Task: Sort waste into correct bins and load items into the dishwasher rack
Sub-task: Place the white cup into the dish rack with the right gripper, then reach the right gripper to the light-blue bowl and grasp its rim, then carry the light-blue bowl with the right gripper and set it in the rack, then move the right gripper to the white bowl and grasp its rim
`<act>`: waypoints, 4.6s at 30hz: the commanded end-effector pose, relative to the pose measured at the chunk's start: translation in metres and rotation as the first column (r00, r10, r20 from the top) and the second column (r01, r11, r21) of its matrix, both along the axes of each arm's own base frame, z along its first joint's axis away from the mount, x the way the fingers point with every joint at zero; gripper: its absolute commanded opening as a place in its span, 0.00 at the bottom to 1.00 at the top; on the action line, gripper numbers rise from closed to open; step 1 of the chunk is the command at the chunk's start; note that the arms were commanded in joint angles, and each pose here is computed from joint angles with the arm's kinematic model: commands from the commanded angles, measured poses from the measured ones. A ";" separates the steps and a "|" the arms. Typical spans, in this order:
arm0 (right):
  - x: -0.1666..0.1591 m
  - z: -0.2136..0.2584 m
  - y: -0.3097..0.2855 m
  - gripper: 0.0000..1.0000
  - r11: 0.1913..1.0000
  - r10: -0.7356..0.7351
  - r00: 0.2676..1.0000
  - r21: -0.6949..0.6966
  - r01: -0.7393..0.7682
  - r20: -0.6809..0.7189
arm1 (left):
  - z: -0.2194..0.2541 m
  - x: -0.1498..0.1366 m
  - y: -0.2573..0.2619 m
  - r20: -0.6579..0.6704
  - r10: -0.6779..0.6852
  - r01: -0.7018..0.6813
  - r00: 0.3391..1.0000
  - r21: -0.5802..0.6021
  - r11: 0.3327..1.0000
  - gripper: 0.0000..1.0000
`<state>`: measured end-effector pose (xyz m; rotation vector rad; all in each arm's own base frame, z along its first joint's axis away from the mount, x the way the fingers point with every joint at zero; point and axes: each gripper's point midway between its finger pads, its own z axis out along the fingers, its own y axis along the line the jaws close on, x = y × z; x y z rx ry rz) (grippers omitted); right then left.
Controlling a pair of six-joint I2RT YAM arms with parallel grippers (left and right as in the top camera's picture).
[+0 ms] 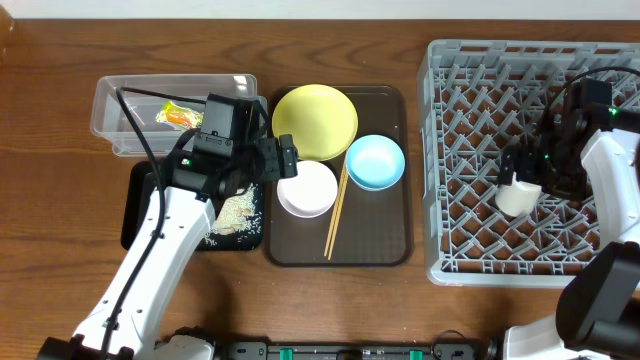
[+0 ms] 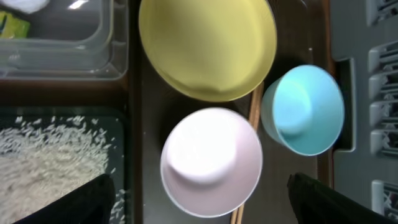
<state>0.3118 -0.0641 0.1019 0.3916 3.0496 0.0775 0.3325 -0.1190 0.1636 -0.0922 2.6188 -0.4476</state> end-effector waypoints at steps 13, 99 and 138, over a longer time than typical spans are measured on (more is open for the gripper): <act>0.074 0.092 0.060 0.90 0.969 0.194 0.907 0.069 -0.236 0.374 | -0.019 -0.028 0.053 -0.106 0.161 -0.129 0.981 0.254 0.958 0.91; 0.195 0.145 0.012 0.01 0.528 0.347 0.811 -0.813 0.246 0.471 | -0.026 -0.043 0.125 -0.194 0.557 -0.512 0.807 0.240 0.825 0.95; 0.168 0.036 0.091 0.01 0.688 0.290 0.886 -0.722 0.069 0.362 | -0.026 -0.042 0.125 -0.192 0.557 -0.512 0.808 0.239 0.825 0.95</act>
